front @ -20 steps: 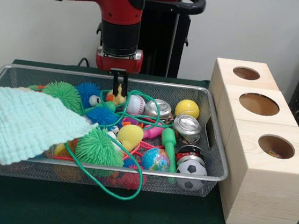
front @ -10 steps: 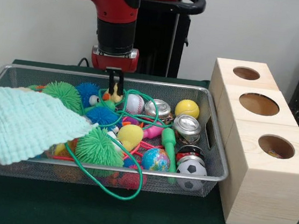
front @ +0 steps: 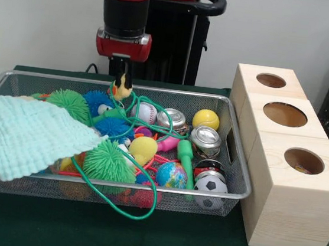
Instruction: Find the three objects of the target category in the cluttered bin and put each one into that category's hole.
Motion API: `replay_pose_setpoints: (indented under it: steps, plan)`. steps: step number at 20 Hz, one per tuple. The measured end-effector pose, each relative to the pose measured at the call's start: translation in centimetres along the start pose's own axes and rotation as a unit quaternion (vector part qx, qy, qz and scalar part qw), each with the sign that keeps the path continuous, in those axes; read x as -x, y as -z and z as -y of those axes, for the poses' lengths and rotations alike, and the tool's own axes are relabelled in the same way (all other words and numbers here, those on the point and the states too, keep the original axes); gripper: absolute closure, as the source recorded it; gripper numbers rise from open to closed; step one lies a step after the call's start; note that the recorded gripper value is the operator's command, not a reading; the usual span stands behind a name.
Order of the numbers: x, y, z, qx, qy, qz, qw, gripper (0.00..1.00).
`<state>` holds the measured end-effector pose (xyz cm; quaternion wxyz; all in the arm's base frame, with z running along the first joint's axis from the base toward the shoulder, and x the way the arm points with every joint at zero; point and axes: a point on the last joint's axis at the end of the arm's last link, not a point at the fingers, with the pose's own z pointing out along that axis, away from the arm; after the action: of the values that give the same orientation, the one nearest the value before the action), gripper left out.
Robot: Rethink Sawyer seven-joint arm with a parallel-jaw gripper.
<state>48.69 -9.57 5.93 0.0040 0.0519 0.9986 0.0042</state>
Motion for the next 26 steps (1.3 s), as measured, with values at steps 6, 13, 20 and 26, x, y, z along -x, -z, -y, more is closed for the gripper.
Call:
replay_pose_setpoints:
  steps: [6,13,20,26]
  plan:
    - [1.2,3.9,-2.3,-0.014,-0.010,-0.019,0.9997,1.00]
    - [3.1,6.7,-6.9,-0.012,0.008,0.011,0.9998,1.00]
    - [9.1,7.8,-10.5,0.081,0.016,0.184,0.9795,1.00]
    - [13.8,7.5,-10.6,0.216,-0.020,0.321,0.9217,1.00]
